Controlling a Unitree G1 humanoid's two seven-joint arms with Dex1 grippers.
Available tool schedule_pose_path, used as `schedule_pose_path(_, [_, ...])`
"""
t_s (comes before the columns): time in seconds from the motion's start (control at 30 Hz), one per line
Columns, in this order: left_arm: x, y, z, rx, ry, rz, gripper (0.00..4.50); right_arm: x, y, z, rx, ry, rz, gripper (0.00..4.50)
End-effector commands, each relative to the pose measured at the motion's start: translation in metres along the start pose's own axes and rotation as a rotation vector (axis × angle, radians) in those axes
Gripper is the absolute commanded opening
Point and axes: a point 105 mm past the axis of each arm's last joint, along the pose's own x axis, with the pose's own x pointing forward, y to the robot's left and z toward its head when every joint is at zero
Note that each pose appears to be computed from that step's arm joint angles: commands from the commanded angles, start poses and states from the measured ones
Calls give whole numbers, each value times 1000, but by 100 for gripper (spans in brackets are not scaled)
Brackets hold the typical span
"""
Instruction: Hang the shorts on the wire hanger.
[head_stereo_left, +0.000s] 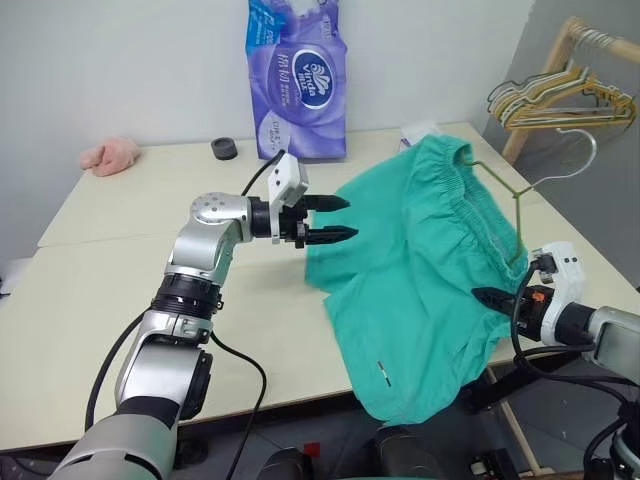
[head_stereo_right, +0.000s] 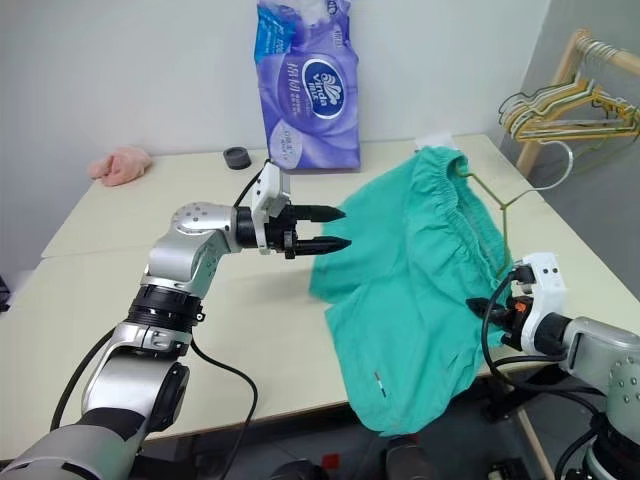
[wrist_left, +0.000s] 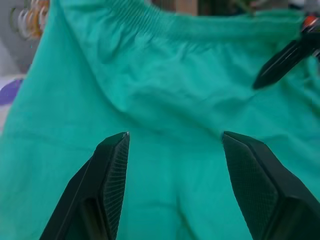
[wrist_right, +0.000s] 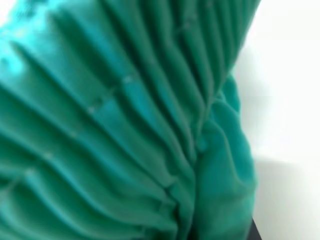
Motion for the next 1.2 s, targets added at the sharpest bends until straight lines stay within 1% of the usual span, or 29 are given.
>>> schedule_pose_path(0.03, [26,-22,28,72,-43,-86,309,-12,-9,25,55,-178,-162,0])
schedule_pose_path(0.1, [36,-29,34,96,-56,-112,309,-17,-18,33,110,-236,-244,0])
schedule_pose_path(0.23, [58,-47,47,113,-108,-171,309,-34,-37,44,159,-285,-406,0])
schedule_pose_path(0.3, [69,-54,55,104,-141,-199,309,-42,-43,49,177,-298,-456,0])
schedule_pose_path(0.37, [75,-63,61,113,-163,-243,309,-53,-34,57,207,-304,-441,0])
schedule_pose_path(0.43, [80,-69,64,125,-179,-269,309,-56,-27,51,294,-242,-443,0])
schedule_pose_path(0.57, [86,-73,69,129,-196,-282,309,-58,-23,45,337,-231,-514,0])
schedule_pose_path(0.67, [100,-76,80,158,-229,-280,309,-71,-47,61,367,-264,-632,0])
schedule_pose_path(0.73, [108,-79,89,183,-258,-279,309,-75,-54,76,346,-275,-655,0])
schedule_pose_path(0.83, [114,-82,94,200,-277,-282,309,-78,-60,91,331,-286,-661,0])
schedule_pose_path(0.93, [122,-86,99,205,-290,-286,309,-87,-72,108,325,-291,-701,0])
schedule_pose_path(1.2, [144,-90,113,218,-311,-292,309,-108,-108,115,398,-234,-788,0])
